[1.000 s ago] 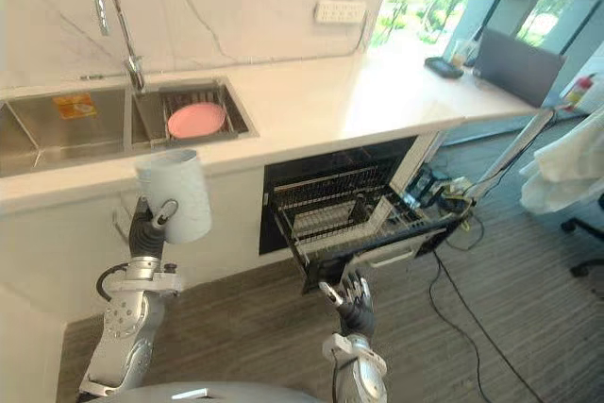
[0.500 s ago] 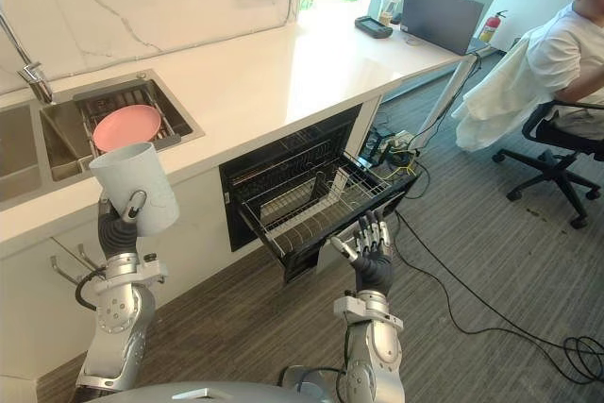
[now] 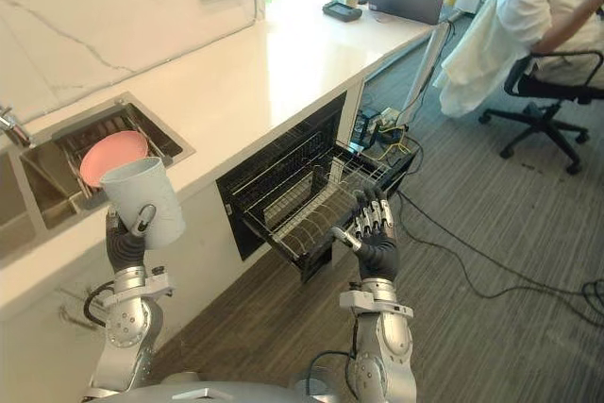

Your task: Walk over to the sink, pick up the cup, carry it to the dishwasher, place the cup inside the dishwasher, then close the dishwasher door

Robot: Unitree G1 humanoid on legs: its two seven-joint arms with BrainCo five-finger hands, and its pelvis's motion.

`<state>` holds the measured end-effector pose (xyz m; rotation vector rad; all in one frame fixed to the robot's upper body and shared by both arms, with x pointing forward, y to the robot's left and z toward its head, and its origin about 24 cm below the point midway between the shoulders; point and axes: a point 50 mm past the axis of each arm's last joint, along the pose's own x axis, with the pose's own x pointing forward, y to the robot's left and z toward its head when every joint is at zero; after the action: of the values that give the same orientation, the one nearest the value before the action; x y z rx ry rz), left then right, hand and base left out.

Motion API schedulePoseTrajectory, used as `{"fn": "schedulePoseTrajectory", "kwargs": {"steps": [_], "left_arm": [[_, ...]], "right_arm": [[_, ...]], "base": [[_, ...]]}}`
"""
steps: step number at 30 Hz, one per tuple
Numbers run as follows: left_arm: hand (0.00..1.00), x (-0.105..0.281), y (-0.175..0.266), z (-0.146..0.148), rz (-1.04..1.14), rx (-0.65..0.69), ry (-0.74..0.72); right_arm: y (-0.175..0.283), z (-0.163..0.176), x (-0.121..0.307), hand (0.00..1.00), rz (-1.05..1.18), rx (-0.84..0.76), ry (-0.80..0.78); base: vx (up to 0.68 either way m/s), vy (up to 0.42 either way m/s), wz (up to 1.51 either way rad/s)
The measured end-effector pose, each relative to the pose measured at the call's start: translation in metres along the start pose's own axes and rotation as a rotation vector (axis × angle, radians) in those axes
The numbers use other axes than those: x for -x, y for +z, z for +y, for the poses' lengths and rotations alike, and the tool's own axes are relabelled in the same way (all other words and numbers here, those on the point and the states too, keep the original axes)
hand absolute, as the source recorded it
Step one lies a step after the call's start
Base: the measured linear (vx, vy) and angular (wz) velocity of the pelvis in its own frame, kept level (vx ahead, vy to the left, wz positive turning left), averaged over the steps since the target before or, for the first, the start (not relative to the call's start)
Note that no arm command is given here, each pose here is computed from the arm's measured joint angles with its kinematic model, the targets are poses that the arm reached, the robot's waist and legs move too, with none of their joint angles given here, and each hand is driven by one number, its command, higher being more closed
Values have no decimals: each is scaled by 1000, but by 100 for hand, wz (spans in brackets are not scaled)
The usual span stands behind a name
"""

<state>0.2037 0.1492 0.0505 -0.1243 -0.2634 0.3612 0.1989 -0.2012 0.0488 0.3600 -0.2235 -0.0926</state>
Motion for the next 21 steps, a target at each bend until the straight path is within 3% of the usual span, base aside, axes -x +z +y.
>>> {"fn": "schedulePoseTrajectory", "kwargs": {"steps": [11,16,21], "left_arm": [[100,-25,20,-9,-105,2,-54],[100,-33,25,10,-147,-47,53],[100,-31,26,8,-149,-16,108]], "right_arm": [[1,-14,-16,0,-54,-18,-187],[0,-11,-17,0,-58,-30,-168],[2,-7,-16,0,-81,-37,-153]], "base": [[133,236,-23],[-24,-12,-32],[-47,-181,11]]}}
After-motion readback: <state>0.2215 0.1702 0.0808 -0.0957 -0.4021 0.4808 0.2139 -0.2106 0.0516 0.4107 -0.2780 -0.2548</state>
